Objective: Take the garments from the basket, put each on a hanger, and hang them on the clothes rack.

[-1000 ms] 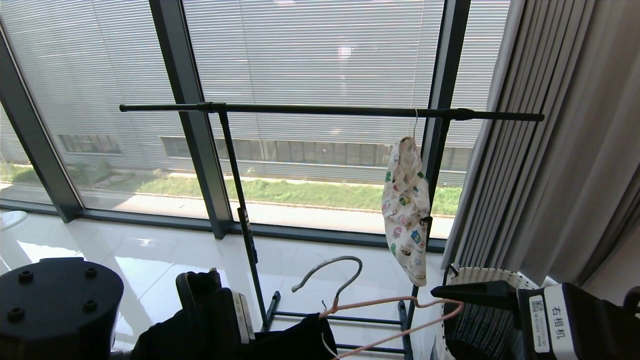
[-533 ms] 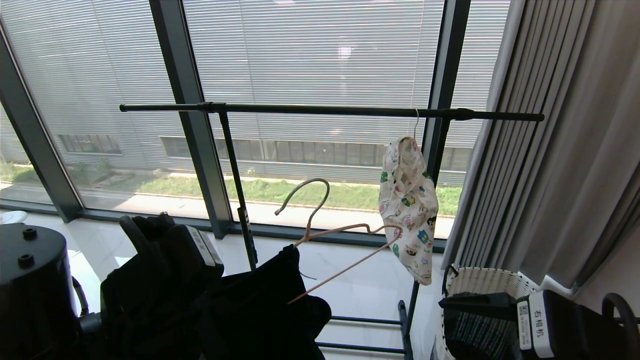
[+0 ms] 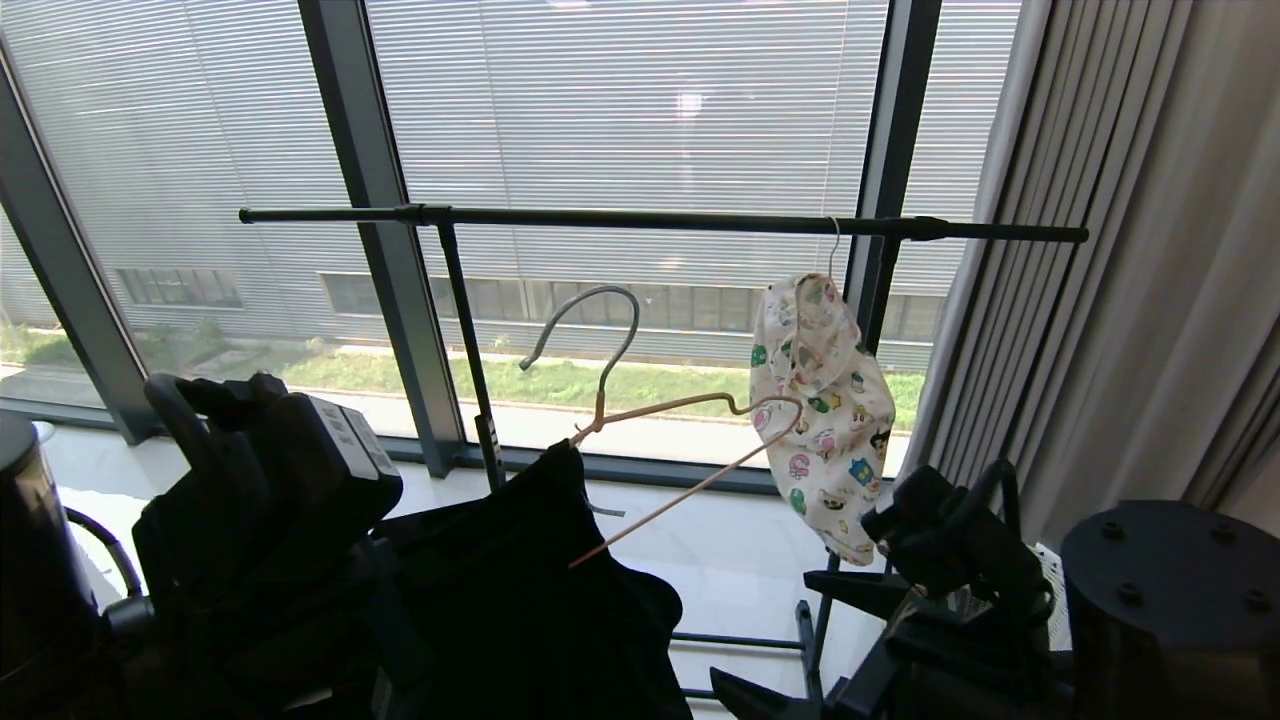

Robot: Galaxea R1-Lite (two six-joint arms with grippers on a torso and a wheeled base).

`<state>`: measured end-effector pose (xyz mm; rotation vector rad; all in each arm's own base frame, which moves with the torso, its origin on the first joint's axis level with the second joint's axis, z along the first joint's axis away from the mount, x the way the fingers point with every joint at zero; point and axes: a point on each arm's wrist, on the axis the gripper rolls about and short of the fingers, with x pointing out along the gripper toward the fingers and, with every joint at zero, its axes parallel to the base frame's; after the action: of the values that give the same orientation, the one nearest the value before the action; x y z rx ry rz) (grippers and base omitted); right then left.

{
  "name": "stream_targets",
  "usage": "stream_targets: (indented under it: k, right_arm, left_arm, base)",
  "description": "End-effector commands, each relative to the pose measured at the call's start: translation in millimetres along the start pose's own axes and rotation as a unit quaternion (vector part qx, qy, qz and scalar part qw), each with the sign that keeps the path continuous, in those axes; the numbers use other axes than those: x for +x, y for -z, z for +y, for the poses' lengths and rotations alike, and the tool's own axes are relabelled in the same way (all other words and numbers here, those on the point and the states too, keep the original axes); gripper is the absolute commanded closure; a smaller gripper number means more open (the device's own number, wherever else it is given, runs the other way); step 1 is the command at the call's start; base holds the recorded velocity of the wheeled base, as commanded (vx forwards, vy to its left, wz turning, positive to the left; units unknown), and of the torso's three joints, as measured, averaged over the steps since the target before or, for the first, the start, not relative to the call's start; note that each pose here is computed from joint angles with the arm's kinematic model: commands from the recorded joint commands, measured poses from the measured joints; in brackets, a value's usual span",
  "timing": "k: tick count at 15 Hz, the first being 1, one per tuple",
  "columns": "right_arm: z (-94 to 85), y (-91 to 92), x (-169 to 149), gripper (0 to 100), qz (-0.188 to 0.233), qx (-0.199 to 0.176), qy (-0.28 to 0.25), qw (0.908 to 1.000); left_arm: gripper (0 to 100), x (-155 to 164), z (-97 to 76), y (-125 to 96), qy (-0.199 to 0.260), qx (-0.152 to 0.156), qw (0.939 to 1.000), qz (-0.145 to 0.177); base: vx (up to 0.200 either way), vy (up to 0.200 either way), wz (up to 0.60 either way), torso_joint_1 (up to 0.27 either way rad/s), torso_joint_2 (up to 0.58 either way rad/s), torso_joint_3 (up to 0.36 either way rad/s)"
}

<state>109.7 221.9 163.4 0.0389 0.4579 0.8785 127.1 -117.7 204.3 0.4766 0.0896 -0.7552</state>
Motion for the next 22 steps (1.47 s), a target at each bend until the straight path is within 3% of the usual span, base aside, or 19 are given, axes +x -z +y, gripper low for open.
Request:
stream_targets:
  k: [1,5,13,15,17,20,22]
  right_arm:
    - [10.9,6.0,50,0,-0.001,0.028,0.038,0.9989]
    - [14.7,7.0,74,0,-0.006,0.027,0.059,0.9979]
    - [4.4,34.1,93,0,0.022,0.005,0.148,0.9888]
    - [-4.7,44.0,92,0,0.034,-0.008,0.182,0.9826]
    - [-27.1,47.1,89,0,0.041,-0.024,0.238,0.9701]
    - [-58.4,35.9,90,0,0.023,-0.019,0.315,0.9486]
    - [-72.0,23.7,90,0,0.004,-0.010,0.340,0.9405]
  left_arm:
    - [100,-4,0.8,-3,-0.003,0.001,0.9999,-0.010]
    - [100,-6,-4.6,-7,0.013,0.005,0.9997,-0.022]
    - [100,-6,-2.7,-13,0.010,0.005,0.9994,-0.032]
    - [100,-6,-3.2,-11,0.009,0.005,0.9995,-0.029]
    - [100,-6,-5.5,-4,0.013,0.005,0.9998,-0.017]
    - [100,-11,-8.5,4,0.016,0.006,0.9998,-0.009]
    - [100,-17,-10.8,11,0.018,0.005,0.9998,-0.005]
  base:
    - [0.000,0.000,0.00,0.000,0.00,0.000]
    - [0.000,0.000,0.00,0.000,0.00,0.000]
    - [0.000,0.000,0.00,0.000,0.00,0.000]
    - [0.000,0.000,0.00,0.000,0.00,0.000]
    - [0.000,0.000,0.00,0.000,0.00,0.000]
    - [0.000,0.000,0.00,0.000,0.00,0.000]
    - [0.000,0.000,0.00,0.000,0.00,0.000]
